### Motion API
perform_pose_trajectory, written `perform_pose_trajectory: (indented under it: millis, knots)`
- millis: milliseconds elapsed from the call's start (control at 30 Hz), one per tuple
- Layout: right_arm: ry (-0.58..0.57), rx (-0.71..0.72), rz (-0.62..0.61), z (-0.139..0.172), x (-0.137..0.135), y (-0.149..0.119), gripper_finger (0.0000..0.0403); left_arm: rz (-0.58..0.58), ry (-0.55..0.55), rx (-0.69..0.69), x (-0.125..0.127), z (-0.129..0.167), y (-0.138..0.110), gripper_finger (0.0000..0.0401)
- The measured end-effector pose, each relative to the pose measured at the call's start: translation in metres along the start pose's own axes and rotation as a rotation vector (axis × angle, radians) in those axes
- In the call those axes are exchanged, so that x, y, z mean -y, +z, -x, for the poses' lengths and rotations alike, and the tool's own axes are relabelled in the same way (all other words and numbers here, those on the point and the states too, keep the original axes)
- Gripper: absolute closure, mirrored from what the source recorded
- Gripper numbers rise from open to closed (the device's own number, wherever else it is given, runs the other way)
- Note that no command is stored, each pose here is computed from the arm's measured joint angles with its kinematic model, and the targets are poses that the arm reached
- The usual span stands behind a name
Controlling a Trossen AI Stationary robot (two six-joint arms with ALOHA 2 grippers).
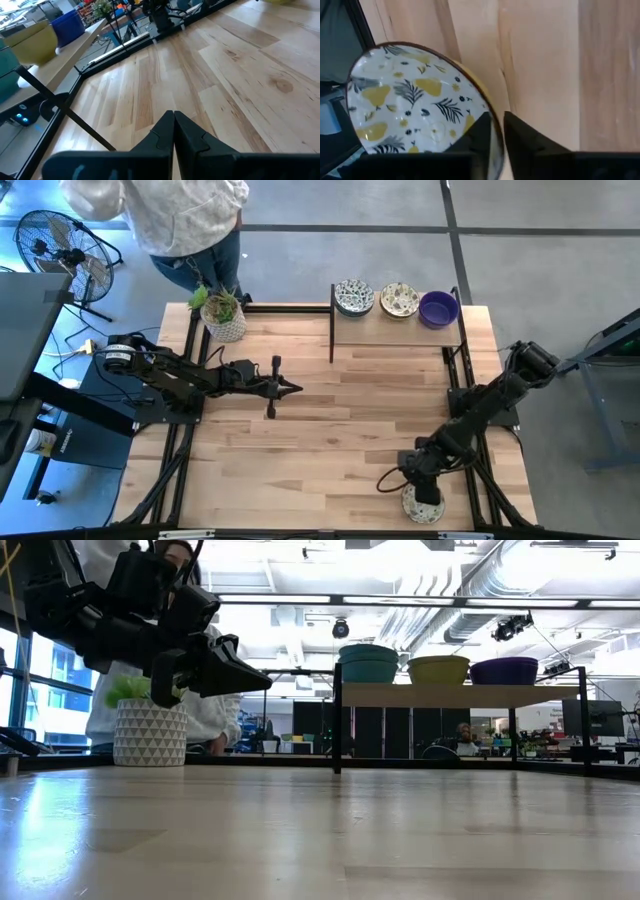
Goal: Pick & Place Mini bowls
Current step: Stack the white patterned bowl on the white patterned bowls on the shelf
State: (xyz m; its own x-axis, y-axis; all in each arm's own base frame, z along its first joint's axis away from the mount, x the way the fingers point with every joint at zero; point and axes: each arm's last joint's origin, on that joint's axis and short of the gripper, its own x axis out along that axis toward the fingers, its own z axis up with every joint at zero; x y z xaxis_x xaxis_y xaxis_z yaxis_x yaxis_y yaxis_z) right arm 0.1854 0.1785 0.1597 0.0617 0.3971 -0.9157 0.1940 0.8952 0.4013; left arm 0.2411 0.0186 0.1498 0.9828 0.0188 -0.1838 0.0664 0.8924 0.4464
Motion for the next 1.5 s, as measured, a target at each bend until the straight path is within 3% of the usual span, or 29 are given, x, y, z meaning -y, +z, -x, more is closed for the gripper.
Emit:
perform_pose_trajectory:
  millis: [100,300,500,600,700,900,1100,1500]
  knots:
    - [0.003,0.000,0.005,0.001,0.002,0.002,0.0391,0.001,-0.001,0.000,0.000,0.000,0.000,0.0401]
    - [0.056,0.006,-0.017,0.011,0.006,0.010,0.0380,0.003,-0.006,0.002,0.000,0.000,0.000,0.0401]
    - [0.112,0.192,-0.026,0.052,0.017,0.022,0.0397,0.003,-0.006,0.003,0.000,0.000,0.000,0.0401]
    - [0.080,0.303,-0.085,0.073,0.032,0.029,0.0392,0.003,-0.007,0.003,0.000,0.000,0.000,0.0401]
    - [0.012,0.342,-0.238,0.085,0.056,0.037,0.0385,0.003,-0.007,0.002,0.000,0.000,0.000,0.0401]
    - [-0.049,0.383,-0.441,0.084,0.105,0.051,0.0393,0.010,-0.013,0.002,0.000,0.000,0.000,0.0401]
    - [-0.086,0.405,-0.511,0.079,0.142,0.052,0.0387,0.011,-0.013,0.002,0.001,0.000,0.000,0.0401]
    - [-0.151,0.471,-0.585,0.090,0.169,0.055,0.0377,0.011,-0.018,-0.005,0.001,0.000,-0.001,0.0401]
